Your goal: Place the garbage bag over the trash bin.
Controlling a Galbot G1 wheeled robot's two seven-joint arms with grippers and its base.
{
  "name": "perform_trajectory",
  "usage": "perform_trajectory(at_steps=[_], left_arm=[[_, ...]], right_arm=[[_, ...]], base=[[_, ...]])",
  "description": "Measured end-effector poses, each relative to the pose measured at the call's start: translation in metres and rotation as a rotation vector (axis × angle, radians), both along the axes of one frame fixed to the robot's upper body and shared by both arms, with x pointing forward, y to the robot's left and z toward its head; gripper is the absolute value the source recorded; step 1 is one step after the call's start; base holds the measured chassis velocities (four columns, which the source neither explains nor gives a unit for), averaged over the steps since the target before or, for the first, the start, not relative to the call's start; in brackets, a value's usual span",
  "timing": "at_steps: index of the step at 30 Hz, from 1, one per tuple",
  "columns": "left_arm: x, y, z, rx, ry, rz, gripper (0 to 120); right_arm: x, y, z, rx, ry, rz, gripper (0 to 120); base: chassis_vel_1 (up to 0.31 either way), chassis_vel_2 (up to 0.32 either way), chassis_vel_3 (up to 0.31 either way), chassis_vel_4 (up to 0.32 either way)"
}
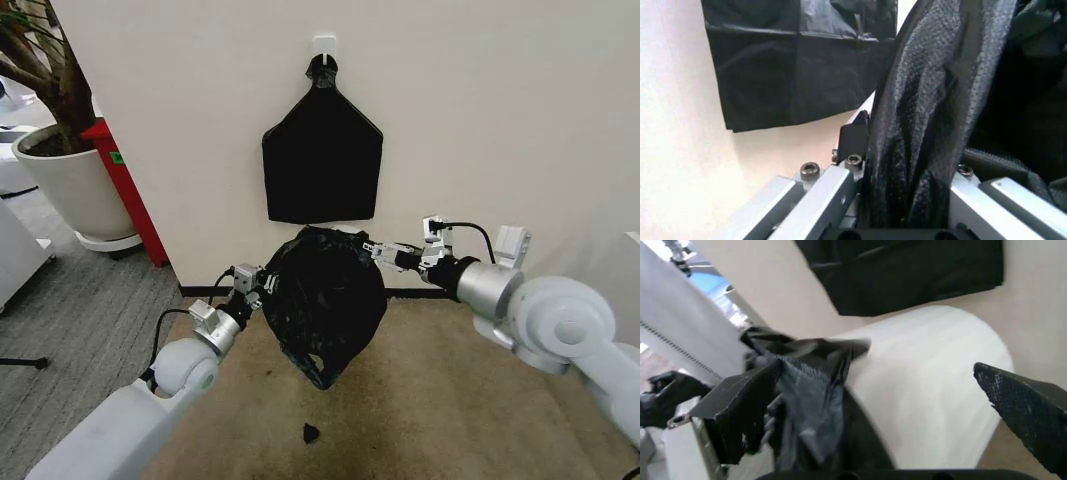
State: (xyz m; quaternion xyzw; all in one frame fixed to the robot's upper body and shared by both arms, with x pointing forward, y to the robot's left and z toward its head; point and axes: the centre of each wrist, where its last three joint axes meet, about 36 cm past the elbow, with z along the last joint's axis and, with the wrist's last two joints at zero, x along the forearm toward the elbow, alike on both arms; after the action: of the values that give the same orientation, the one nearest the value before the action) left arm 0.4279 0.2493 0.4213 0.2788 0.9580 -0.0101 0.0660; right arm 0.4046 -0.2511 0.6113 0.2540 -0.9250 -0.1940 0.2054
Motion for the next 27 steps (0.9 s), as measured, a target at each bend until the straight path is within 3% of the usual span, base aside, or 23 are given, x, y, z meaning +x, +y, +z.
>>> perform_trajectory(at_steps=[12, 21, 27], left_arm=[[-0.011, -0.002, 0.004, -0.024, 0.025, -0.017, 1], [-0.018, -0.002, -0.008, -0.067, 0.141, 0.009, 1], [-0.020, -0.005, -0.009, -0.076, 0.158, 0.002, 1]], right_arm=[[0.025, -0.013, -0.022, -0.056, 0.011, -0.067, 100], [0.021, -0.020, -0.002, 0.048, 0.057, -0.030, 100], [0.016, -0.019, -0.006, 0.081, 0.117, 0.008, 100]], base=[[0.000, 0.000, 0.000, 0.000], [0.000, 0.000, 0.000, 0.000], [0.000, 0.000, 0.000, 0.000]])
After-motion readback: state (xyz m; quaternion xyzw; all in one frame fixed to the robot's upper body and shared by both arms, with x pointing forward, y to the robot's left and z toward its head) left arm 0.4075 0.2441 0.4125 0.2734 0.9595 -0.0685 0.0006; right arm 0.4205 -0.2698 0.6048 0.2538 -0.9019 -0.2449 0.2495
